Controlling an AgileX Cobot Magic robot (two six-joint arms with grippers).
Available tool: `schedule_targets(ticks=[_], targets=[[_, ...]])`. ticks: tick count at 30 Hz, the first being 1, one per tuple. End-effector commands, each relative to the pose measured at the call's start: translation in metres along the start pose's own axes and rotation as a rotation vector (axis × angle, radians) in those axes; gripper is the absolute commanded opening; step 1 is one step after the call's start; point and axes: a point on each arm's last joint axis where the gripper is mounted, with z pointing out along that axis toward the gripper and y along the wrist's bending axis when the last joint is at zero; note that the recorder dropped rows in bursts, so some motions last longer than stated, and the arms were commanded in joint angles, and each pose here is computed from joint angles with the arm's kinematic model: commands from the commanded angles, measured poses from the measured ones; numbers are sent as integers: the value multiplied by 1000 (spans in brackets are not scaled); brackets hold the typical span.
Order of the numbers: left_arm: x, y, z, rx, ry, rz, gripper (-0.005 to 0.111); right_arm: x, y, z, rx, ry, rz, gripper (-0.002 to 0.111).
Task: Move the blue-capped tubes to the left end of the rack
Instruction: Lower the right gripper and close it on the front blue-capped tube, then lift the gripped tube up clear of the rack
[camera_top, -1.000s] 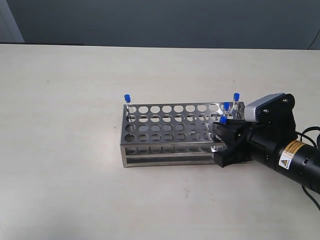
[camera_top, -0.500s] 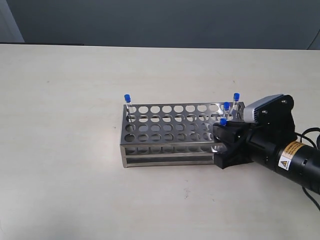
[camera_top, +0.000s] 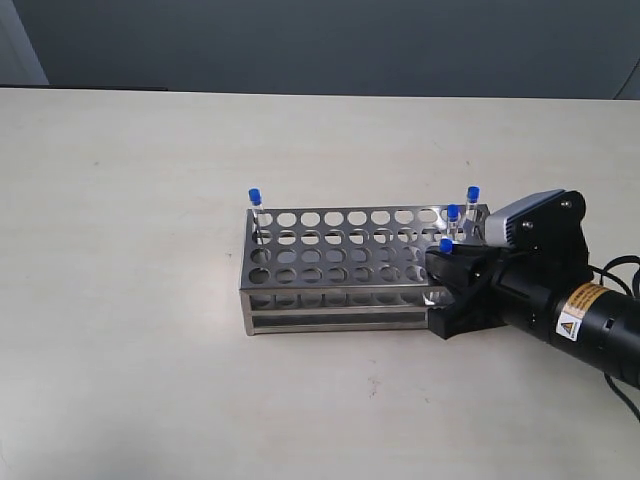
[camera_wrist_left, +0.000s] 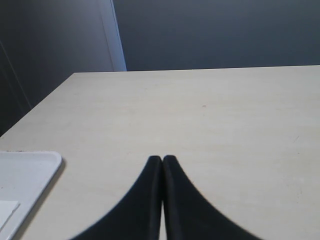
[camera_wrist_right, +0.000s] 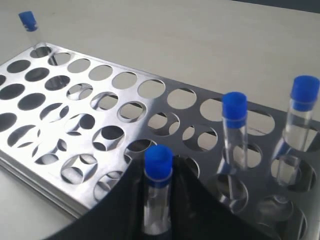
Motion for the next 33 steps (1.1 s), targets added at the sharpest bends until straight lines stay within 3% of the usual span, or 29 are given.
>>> schedule_targets(ticks=[1,17,33], targets=[[0,0,0,-2,-6,-7,0,-1,-1,0,0,-3,-3,-1],[0,0,0,-2,-6,-7,0,-2,-1,-1,1,-2,-4,-1],[0,0,0,-1,-6,-9,0,-33,3,-29,50,-66,-70,-1]])
